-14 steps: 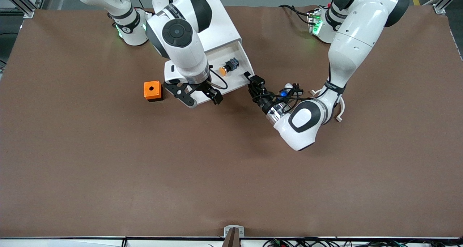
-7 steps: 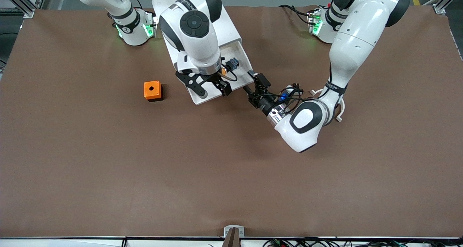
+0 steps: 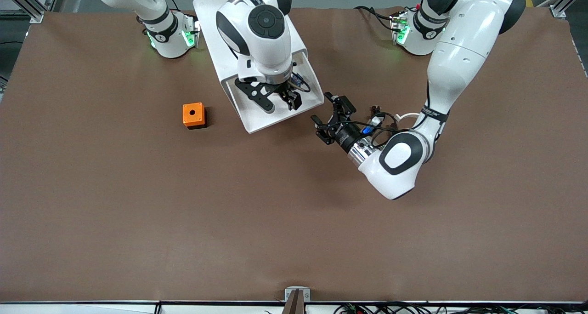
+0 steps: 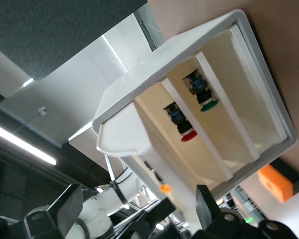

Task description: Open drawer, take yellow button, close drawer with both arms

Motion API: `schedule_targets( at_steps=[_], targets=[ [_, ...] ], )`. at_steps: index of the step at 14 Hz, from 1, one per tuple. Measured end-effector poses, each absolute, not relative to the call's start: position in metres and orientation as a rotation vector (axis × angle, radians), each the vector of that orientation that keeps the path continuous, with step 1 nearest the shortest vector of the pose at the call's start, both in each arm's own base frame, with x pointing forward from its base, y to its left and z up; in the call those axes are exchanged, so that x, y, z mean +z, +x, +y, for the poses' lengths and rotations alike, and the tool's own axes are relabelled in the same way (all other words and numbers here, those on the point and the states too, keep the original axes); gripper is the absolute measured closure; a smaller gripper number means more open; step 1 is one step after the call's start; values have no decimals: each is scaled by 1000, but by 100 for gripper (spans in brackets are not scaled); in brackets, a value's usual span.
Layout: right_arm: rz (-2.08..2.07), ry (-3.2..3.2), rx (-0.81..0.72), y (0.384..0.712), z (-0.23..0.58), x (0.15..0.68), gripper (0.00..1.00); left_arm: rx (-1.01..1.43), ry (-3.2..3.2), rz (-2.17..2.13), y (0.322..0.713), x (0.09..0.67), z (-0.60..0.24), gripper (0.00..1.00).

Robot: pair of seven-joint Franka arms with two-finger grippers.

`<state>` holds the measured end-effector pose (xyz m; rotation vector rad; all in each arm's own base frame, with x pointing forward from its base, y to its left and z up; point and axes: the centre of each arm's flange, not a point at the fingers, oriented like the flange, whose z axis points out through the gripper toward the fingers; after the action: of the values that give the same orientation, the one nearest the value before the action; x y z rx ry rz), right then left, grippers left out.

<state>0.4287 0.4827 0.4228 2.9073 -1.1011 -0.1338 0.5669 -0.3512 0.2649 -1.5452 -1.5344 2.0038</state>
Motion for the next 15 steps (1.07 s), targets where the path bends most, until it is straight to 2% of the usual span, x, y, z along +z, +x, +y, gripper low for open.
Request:
schedule_targets(
  at_steps=[8,12,15],
  targets=[
    [-1162,2885,-126,401,507,424,0,1963,-2041,-1372,584,292,-344,0],
    [-1165,2885,-123,390,516,424,0,1774,-2413,-1244,590,327,-346,0],
    [-1172,2871,-125,383,521,419,0,1527,-2687,-1157,588,362,-363,0]
  ],
)
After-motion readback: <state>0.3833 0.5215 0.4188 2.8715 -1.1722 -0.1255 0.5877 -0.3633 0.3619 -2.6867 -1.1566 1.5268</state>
